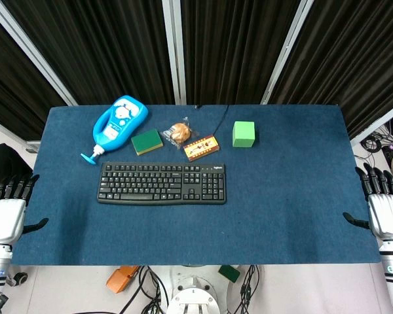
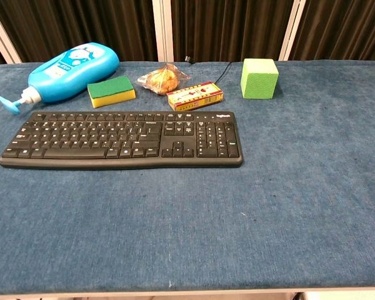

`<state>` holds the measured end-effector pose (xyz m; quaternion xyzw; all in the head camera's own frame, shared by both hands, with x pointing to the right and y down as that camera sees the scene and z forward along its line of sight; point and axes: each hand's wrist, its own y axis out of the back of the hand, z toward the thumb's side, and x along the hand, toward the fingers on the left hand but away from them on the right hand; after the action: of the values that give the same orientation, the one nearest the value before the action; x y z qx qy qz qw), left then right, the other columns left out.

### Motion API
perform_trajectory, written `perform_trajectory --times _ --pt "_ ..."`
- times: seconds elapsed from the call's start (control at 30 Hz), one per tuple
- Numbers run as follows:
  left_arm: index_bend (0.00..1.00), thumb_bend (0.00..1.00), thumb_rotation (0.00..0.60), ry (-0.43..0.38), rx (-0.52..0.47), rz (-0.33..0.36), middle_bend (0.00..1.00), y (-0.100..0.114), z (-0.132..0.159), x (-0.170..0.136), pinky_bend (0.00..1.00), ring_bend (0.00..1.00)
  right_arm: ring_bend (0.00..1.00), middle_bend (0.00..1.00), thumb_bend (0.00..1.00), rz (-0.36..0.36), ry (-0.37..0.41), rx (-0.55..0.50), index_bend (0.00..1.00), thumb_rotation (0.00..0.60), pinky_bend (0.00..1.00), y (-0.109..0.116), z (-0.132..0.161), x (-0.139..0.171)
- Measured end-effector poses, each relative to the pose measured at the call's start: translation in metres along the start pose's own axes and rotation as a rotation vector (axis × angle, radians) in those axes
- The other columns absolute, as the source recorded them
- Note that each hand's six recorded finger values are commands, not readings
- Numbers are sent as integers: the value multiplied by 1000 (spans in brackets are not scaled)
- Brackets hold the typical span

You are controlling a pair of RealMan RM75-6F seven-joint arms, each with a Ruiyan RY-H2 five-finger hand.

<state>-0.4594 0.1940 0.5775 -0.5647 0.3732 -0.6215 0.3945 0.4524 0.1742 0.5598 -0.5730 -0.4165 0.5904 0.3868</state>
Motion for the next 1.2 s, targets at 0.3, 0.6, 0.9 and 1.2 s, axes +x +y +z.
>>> perform_trajectory --times 0.3,0.6,0.9,1.2 --pt "158 81 600 -59 -6 14 334 13 15 23 177 329 0 0 147 -17 11 -3 0 600 0 4 1 1" --pt "317 417 600 -215 -31 -60 873 8 63 69 796 885 0 0 147 -30 -1 -14 0 600 0 7 -4 7" --pt "329 527 600 -300 -52 -275 942 -26 117 113 873 974 0 0 147 -26 -16 -18 0 600 0 6 -8 11" --pt "317 528 600 -364 -9 -386 943 -60 162 124 873 975 0 0 148 -13 -28 -20 0 600 0 2 -10 12"
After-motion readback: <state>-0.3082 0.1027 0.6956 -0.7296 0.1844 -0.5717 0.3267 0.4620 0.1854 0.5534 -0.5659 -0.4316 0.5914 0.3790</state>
